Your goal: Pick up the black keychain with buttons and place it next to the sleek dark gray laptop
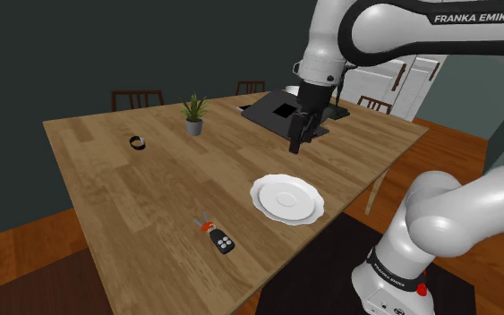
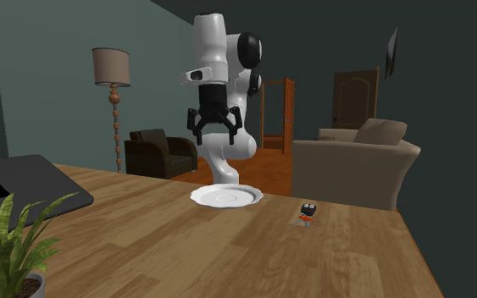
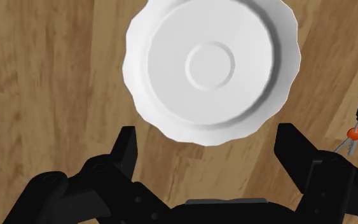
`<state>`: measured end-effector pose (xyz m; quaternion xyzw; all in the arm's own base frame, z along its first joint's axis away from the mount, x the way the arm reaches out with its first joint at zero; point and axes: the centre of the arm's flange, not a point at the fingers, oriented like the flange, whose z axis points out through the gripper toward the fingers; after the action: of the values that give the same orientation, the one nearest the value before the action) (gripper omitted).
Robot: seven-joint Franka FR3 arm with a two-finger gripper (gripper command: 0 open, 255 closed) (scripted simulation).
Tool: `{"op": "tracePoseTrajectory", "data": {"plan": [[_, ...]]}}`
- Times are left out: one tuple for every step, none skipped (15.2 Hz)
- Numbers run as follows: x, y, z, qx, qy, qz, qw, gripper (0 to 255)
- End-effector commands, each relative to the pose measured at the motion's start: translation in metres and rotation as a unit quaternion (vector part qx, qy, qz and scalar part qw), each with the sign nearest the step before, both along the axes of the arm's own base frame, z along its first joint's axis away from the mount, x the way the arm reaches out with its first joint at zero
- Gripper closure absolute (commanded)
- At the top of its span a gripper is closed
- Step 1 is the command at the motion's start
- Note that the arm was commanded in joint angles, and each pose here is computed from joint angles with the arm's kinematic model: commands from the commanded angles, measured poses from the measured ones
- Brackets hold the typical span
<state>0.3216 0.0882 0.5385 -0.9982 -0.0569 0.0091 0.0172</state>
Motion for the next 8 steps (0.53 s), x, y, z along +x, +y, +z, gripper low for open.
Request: {"op": "tracePoseTrajectory", "data": {"plan": [[0.002,0.026,-0.009,-0.001,0.001,-0.003,1.0000,0],[0.004,0.038,-0.013,-0.001,0.002,-0.004,1.0000,0],[0.006,0.050,-0.018,-0.002,0.003,-0.006,1.0000,0],[0.007,0.062,-0.023,-0.002,0.004,-0.007,1.0000,0],[0.009,0.075,-0.028,-0.003,0.005,-0.008,1.0000,0],[0.011,0.087,-0.033,-0.003,0.005,-0.009,0.9999,0],[0.013,0.099,-0.038,-0.004,0.006,-0.010,0.9999,0],[0.015,0.111,-0.044,-0.004,0.007,-0.011,0.9999,0]]}}
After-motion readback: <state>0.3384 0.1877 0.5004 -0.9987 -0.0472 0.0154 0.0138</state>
